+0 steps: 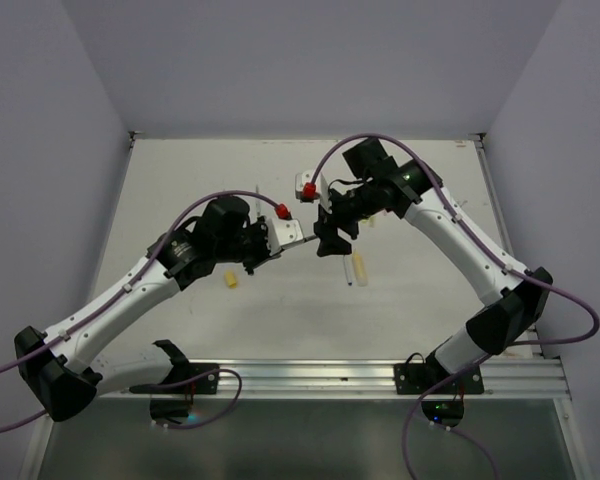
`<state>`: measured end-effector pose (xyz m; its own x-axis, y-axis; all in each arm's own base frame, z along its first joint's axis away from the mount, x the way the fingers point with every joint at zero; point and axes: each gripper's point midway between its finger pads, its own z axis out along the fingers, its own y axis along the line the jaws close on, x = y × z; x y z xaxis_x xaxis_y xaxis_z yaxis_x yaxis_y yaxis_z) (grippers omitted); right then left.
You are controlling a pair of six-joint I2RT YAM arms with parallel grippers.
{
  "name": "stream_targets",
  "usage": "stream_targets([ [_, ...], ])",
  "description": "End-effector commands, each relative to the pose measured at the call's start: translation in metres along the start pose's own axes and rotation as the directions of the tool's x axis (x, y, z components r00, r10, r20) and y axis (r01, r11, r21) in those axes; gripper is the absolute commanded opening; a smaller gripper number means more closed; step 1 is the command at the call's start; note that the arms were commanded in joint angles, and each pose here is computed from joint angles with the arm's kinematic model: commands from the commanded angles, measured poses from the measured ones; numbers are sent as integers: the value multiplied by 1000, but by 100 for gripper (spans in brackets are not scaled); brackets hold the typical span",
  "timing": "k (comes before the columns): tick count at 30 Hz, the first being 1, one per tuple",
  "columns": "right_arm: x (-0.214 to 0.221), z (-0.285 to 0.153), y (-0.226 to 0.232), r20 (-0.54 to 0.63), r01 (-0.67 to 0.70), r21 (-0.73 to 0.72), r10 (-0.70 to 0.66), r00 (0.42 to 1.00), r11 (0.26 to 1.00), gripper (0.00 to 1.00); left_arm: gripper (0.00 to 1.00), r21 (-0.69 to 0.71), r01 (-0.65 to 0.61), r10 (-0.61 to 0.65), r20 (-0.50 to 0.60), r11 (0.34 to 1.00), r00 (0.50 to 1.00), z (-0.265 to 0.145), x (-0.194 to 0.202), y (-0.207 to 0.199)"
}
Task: Open the pen caps
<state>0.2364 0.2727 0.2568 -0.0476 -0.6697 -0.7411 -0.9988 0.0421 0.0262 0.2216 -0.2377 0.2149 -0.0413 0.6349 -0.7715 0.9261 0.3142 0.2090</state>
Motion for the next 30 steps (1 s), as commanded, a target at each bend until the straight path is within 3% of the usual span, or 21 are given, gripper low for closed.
stream_targets([
  [1,-5,0,4,2,-21,-40,21,1000,999,70,0,17,-30,30,28,999,999,-5,-14,2],
  [18,-6,17,0,-16,-62,-80,61,998,995,38,0,13,-40,39,22,999,999,-2,-16,5],
  [21,-5,18,2,-25,-63,-86,61,998,994,28,0,9,-42,42,23,999,999,-3,-17,6],
  [25,-5,19,3,-27,-68,-88,66,997,994,4,0,-5,-41,41,42,999,998,-6,-22,8],
  [28,-5,18,4,-15,-75,-79,74,997,994,0,8,-48,-32,35,59,998,998,-9,-23,13],
  [30,-4,18,5,-3,-77,-66,77,997,995,0,20,-84,-22,28,70,996,997,-13,-23,17],
])
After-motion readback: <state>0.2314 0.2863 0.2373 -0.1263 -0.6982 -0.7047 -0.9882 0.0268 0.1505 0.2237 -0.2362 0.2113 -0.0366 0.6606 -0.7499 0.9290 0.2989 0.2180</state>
